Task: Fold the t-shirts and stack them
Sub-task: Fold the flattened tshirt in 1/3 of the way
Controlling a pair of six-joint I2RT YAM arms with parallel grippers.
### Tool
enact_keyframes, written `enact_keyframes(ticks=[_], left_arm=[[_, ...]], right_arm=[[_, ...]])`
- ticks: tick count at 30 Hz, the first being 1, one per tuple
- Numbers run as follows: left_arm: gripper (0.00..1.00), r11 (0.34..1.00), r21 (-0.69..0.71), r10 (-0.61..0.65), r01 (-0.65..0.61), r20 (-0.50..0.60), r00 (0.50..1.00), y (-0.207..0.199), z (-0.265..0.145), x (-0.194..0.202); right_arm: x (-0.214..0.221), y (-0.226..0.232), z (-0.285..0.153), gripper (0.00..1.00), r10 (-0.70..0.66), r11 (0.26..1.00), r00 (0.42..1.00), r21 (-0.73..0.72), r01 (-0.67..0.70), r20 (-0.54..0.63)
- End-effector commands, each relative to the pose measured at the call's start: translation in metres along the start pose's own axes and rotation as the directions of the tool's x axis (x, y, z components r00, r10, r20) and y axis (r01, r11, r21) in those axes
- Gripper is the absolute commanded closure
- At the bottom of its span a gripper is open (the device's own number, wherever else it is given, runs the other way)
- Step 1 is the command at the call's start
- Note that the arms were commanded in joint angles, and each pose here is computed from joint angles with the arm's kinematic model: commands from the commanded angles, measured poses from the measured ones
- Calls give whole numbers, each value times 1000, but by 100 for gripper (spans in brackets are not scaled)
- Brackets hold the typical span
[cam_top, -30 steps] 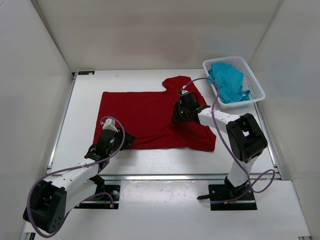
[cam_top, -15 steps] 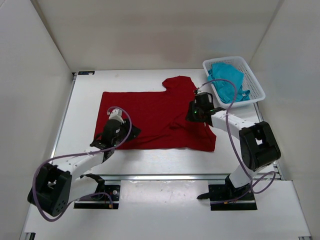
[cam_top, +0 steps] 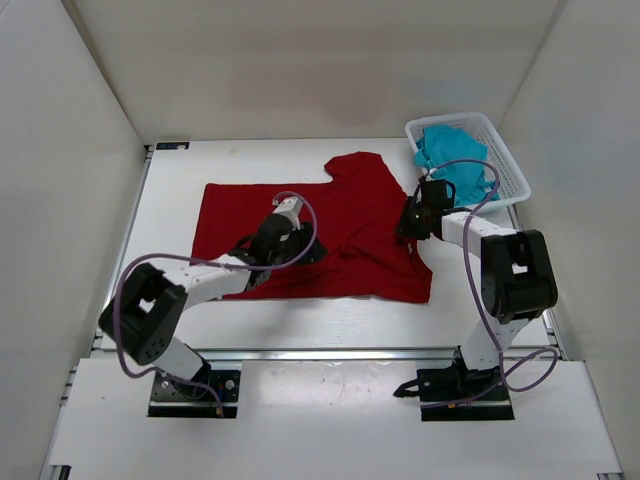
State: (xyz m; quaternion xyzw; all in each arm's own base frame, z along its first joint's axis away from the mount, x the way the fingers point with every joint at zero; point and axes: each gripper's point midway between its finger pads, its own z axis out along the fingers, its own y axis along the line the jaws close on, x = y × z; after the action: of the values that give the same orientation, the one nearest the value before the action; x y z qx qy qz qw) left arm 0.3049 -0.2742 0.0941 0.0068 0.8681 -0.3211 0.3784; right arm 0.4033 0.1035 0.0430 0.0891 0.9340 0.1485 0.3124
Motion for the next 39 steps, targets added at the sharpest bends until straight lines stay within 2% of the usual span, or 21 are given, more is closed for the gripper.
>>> enact_keyframes(ticks=[1, 5, 11, 13, 18, 21, 28, 33, 39], left_arm=[[43, 996, 51, 68, -68, 3, 998, -25, 16, -15], [39, 993, 30, 112, -111, -30, 993, -30, 43, -17], [38, 987, -26, 156, -158, -59, 986, -23, 72, -20], [38, 988, -33, 146, -149, -86, 986, -17, 81, -13], [44, 990, -9, 141, -142, -69, 988, -24, 93, -18], [46, 990, 2, 144, -144, -79, 986, -29, 100, -18], [46, 994, 51, 101, -97, -83, 991, -34, 113, -17], [45, 993, 70, 99, -93, -89, 991, -39, 116, -16], [44, 993, 100, 61, -59, -19, 998, -44, 104, -30]], right_arm=[[-17, 21, 0, 73, -5, 996, 999, -91, 8, 38], [-16, 23, 4, 73, 0, 994, 999, -106, 4, 32], [-21, 16, 13, 73, 24, 994, 999, -104, -20, 39], [-22, 15, 12, 76, 35, 993, 999, -116, -30, 34], [-27, 16, 7, 96, 38, 992, 997, -119, -30, 73], [-33, 18, 3, 100, 40, 992, 995, -123, -28, 95], [-35, 11, -7, 100, 39, 995, 991, -101, -27, 125], [-48, 14, -17, 100, 44, 993, 980, -113, -22, 194], [-60, 15, -33, 100, 65, 989, 957, -147, -24, 284]])
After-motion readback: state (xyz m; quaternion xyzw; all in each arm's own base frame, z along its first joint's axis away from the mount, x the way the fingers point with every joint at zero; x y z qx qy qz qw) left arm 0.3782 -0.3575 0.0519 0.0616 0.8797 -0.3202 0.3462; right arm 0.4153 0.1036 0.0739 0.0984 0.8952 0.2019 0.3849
